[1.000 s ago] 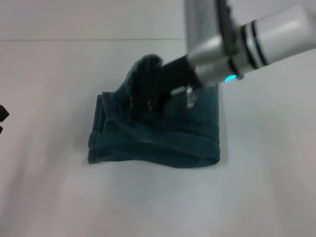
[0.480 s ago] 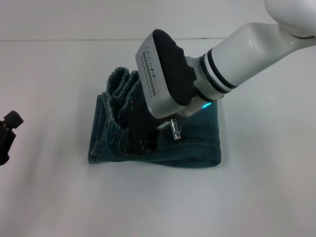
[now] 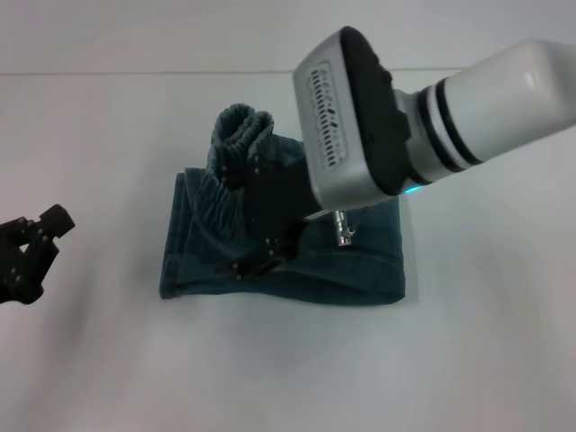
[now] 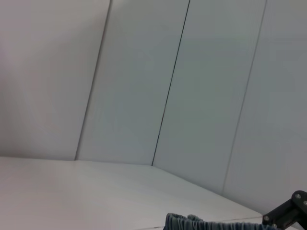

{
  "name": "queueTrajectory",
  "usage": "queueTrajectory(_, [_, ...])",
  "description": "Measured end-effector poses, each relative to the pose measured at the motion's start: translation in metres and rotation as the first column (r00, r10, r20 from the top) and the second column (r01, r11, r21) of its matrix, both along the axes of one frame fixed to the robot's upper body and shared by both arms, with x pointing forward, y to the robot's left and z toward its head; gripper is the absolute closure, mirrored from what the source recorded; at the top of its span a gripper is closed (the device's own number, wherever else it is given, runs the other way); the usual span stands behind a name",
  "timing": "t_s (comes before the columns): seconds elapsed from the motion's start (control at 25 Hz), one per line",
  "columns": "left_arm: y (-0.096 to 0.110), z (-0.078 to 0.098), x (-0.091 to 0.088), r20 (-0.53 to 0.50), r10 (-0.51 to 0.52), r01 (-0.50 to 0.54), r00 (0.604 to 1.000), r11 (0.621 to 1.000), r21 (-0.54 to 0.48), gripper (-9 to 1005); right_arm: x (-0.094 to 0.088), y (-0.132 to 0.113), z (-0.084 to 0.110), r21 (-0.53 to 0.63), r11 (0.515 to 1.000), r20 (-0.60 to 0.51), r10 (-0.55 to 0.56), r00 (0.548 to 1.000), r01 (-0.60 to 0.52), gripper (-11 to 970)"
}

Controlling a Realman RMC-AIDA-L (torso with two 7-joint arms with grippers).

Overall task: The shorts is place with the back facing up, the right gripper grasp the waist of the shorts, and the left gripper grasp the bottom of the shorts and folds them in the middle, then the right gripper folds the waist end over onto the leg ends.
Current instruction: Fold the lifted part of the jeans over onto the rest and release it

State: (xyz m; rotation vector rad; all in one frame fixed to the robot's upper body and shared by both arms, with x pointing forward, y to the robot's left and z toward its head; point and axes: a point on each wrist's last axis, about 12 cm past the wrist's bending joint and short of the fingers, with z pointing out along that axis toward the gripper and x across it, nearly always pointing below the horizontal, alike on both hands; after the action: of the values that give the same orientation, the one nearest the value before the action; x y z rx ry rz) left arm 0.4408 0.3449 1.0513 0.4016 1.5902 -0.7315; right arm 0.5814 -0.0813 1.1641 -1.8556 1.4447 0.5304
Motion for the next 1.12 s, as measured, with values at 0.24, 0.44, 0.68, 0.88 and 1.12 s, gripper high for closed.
queueTrajectory(0.24, [-0.003,0.002,0.005,0.007,-0.019,0.019,1.0,1.0,-0.001,981,-0.004,-0.003,-0.009,-0.084,0.996,-0.004,0.016,1.0,-0.017,54])
queueTrajectory(0.44, [-0.005,0.002,0.005,0.005,-0.034,0.034,0.999,0.999,0.001,981,-0.005,0.005,-0.016,-0.16,0.986,-0.001,0.042,0.999,-0.041,43])
queueTrajectory(0.68, [-0.006,-0.001,0.001,-0.006,-0.037,0.037,0.999,0.999,-0.006,980,-0.002,0.018,-0.03,-0.276,0.96,0.058,0.063,0.996,-0.045,40])
queueTrajectory(0.88, [-0.008,-0.003,-0.001,-0.008,-0.036,0.036,0.999,0.999,-0.018,980,0.0,0.021,-0.031,-0.258,0.966,0.096,0.06,0.994,-0.034,41])
queueTrajectory(1.12, [-0.01,-0.003,0.003,-0.003,-0.04,0.04,0.999,0.999,-0.02,980,-0.001,0.021,-0.026,-0.171,0.984,0.128,0.072,0.989,-0.049,40])
